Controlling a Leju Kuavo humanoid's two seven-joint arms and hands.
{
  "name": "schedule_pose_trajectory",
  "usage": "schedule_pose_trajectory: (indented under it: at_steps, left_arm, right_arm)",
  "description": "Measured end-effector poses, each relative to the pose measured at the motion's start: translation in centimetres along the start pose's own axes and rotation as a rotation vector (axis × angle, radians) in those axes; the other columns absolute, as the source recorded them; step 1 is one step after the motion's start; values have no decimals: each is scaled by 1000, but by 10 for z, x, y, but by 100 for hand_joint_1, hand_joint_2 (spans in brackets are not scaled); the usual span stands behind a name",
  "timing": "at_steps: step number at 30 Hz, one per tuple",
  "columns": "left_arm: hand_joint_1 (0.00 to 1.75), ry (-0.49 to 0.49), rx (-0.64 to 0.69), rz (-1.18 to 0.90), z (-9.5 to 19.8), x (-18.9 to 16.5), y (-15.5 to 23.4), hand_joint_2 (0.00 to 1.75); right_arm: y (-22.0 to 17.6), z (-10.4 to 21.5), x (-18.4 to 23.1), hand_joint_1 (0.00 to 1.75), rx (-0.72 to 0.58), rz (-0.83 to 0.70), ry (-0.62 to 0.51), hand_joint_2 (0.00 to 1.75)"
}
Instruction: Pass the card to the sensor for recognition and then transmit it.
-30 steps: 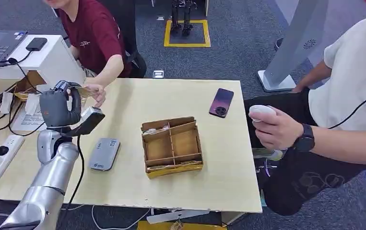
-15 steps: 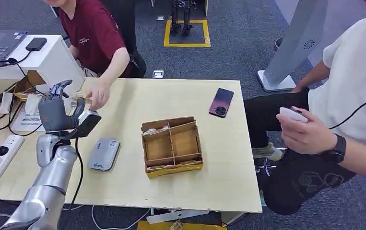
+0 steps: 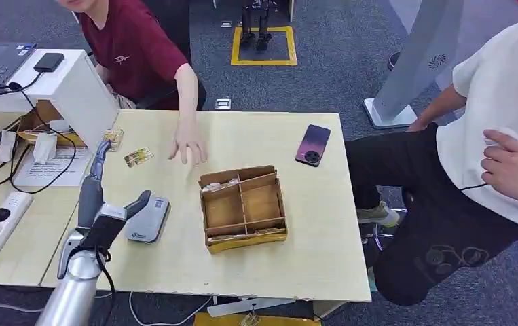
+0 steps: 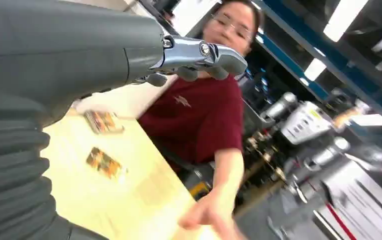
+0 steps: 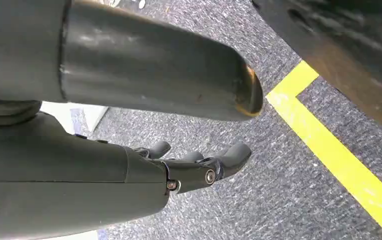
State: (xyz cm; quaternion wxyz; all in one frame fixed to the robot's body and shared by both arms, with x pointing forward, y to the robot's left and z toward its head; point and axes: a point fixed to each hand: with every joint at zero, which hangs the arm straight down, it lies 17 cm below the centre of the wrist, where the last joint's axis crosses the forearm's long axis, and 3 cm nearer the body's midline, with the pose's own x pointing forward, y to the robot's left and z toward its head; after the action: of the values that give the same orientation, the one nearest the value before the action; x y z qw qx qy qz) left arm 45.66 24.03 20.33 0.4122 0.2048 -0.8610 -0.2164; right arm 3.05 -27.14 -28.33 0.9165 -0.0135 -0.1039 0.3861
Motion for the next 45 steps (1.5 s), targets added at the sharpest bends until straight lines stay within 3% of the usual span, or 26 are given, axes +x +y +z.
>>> schedule_pose_trajectory:
  at_steps: [7, 10, 18, 26, 45]
  left_arm:
    - [0, -275, -270, -131, 61, 80, -61, 175]
    - [0, -361, -306, -253, 83, 100, -84, 175]
    - [0, -474, -362, -326, 111, 128, -122, 175]
    - [0, -473, -414, -347, 125, 122, -144, 175]
    - [0, -361, -340, -532, 85, 84, -153, 175]
  right_arm:
    - [0, 0, -1, 0, -5, -34, 7, 0]
    - [-4, 0, -1, 0, -16, -36, 3, 0]
    - [-12, -1, 0, 0, -33, -33, 0, 0]
    - [-15, -1, 0, 0, -37, -28, -1, 0]
    - [-17, -1, 1, 0, -38, -9, -6, 0]
